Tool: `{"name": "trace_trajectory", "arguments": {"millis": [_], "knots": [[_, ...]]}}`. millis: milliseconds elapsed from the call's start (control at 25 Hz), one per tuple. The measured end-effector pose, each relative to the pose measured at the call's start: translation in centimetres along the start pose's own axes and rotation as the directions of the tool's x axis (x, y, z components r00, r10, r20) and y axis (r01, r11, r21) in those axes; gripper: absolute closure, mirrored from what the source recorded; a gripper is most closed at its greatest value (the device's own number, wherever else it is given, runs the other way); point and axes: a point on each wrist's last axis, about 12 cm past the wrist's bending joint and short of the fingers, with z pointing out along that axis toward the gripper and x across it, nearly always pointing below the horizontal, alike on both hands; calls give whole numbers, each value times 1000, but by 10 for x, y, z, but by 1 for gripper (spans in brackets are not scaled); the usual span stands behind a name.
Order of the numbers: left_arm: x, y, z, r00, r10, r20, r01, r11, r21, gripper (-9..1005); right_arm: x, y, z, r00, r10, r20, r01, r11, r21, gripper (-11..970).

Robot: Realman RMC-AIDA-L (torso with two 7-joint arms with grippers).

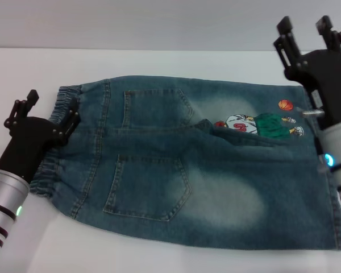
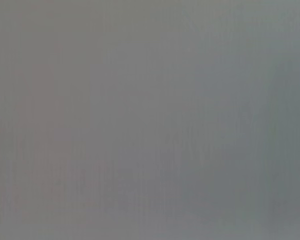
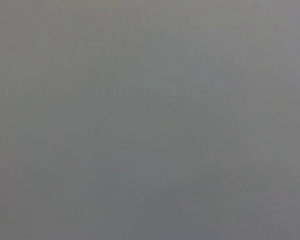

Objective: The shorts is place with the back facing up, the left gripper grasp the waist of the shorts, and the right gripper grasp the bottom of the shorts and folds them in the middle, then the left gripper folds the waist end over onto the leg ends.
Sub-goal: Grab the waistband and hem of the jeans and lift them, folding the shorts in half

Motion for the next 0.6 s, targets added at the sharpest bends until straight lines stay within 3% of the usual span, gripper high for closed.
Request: {"name": "trace_trajectory", "arguments": {"millis": [360,480,600], "knots": [[0,0,0,1000,0,-1,0,1000,0,162,-30,8,43,939,-102,-330,123,991,46,223],[0,-1,1,1000,-6,-2,6,1000,0,162,-45,1,50,913,-56,-405,77,996,35,224],[0,-4,3,1000,-23,-20,23,1000,5,162,-64,-18,55,899,6,-438,5,1000,24,225]]}}
